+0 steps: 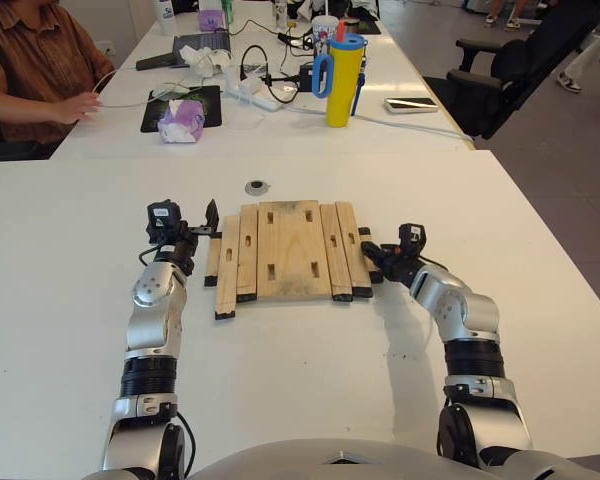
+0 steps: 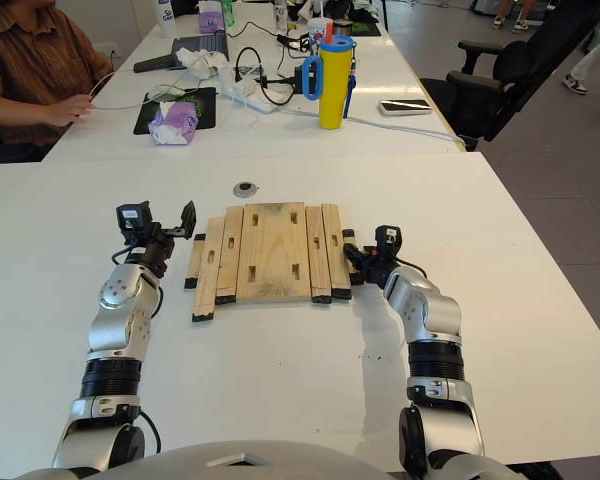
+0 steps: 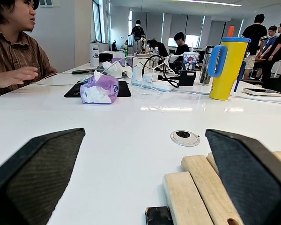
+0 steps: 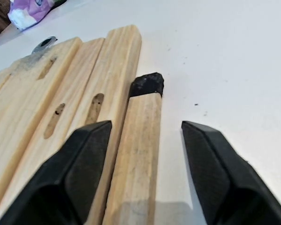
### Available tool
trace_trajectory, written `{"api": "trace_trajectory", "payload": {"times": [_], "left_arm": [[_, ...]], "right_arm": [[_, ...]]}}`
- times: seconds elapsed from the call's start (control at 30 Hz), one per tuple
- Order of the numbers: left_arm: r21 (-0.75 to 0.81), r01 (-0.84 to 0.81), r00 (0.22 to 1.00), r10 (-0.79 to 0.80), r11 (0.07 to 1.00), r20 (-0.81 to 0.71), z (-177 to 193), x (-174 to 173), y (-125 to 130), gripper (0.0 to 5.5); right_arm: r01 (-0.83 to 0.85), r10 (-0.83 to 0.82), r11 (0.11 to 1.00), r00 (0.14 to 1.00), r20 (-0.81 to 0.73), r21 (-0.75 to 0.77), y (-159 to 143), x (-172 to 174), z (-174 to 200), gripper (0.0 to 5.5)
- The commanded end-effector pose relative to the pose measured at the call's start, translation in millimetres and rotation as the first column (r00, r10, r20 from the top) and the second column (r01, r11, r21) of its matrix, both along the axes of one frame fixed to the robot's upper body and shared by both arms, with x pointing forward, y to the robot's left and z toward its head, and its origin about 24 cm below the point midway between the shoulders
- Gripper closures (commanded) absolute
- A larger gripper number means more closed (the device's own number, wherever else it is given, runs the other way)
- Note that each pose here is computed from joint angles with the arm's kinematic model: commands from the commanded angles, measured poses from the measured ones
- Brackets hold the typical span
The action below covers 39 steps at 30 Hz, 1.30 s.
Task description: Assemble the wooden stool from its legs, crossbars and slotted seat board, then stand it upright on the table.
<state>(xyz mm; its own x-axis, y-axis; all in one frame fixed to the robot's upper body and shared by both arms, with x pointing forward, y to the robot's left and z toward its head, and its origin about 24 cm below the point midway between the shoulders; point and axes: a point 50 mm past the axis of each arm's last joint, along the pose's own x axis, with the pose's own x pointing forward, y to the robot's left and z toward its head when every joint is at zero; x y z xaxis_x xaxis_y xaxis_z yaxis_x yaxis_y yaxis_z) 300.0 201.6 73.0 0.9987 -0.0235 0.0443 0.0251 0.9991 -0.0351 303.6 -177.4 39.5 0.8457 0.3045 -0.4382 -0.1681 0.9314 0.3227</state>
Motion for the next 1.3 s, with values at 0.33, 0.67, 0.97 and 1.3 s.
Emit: {"api": "trace_trajectory", "payload": {"times": [0.33,0.67,0.97,1.3], "left_arm": [[0.003,-0.012,1.0,0.012,1.0,0.002,0,-3,0,0.73],[0.005,-0.007,1.0,0.007,1.0,0.004,0,-3,0,0.73],[-0.007,-0.019,1.0,0.019,1.0,-0.001,-2,-6,0,0.73],[-0.009,-0.027,1.0,0.027,1.0,-0.001,-1,-5,1,0.73]], "right_arm": [[0.058,-0.047,0.987,0.996,-0.074,0.15,-6,-2,0,2.72],[0.058,-0.048,0.995,0.992,-0.121,0.084,-11,-9,-9,2.72],[0.071,-0.059,0.994,0.99,-0.13,0.088,-14,-13,-14,2.72],[-0.113,0.104,0.992,0.983,-0.153,-0.051,-3,-23,-21,2.72]]}}
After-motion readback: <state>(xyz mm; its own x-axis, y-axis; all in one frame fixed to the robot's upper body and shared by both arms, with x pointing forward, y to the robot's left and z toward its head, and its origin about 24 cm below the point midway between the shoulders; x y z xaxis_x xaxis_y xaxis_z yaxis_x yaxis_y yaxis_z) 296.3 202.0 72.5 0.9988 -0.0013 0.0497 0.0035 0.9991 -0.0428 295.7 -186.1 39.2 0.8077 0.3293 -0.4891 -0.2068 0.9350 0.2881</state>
